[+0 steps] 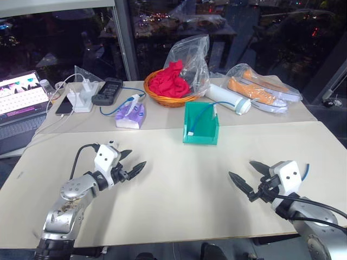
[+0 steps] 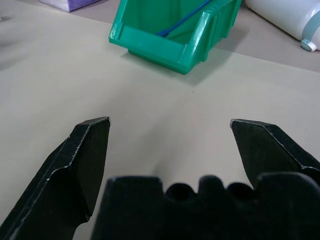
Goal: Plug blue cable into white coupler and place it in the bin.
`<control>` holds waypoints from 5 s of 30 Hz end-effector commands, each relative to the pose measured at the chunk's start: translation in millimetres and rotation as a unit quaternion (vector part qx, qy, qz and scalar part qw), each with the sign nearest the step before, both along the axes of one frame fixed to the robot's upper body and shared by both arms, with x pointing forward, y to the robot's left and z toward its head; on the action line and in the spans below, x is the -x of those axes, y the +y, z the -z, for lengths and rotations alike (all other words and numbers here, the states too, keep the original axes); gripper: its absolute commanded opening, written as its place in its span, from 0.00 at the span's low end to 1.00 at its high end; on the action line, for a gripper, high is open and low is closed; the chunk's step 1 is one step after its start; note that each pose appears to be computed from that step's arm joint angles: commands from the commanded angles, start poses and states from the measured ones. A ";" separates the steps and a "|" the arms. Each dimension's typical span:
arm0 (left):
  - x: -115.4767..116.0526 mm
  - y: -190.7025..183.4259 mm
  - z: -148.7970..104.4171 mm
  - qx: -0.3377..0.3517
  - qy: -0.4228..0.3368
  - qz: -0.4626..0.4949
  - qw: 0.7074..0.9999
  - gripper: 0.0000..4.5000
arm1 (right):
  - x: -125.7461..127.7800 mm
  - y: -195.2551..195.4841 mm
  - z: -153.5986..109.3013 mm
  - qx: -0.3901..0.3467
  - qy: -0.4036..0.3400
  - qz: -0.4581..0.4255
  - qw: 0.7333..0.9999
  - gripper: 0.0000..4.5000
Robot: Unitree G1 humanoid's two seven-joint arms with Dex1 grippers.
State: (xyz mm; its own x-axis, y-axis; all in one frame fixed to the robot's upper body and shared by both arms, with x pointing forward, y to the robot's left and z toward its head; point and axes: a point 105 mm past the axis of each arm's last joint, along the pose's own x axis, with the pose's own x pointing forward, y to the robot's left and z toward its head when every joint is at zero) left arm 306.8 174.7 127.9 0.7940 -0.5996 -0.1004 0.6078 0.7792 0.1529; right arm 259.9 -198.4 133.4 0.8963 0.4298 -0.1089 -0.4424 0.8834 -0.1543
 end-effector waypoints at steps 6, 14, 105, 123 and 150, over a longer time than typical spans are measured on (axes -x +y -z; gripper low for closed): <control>27.3 -51.3 -43.6 0.037 0.013 0.214 0.976 0.84 | -38.7 -73.0 -15.4 0.075 0.022 0.099 0.992 0.99; 35.0 -48.3 -39.0 0.028 0.028 0.208 0.977 0.84 | -54.0 -88.5 14.8 0.076 0.112 0.070 0.988 0.99; 17.9 -193.0 -14.0 0.044 -0.023 0.424 0.904 0.02 | 46.5 30.8 -7.6 -0.326 0.186 -0.032 0.926 0.93; 22.3 -209.6 -17.6 0.050 -0.029 0.445 0.894 0.02 | 25.8 60.0 -40.2 -0.525 0.205 0.041 0.825 0.93; 9.7 -197.3 -21.7 0.057 -0.030 0.405 0.912 0.30 | 25.0 60.9 -46.4 -0.534 0.206 0.059 0.818 0.00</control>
State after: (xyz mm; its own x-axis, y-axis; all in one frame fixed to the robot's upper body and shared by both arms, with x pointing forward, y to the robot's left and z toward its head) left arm 292.8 -28.0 139.2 0.0688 -0.9976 0.0090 0.9897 0.0694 0.1253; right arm 238.4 -142.3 162.9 0.9251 0.3654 -0.1036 -0.0884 0.4723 0.8770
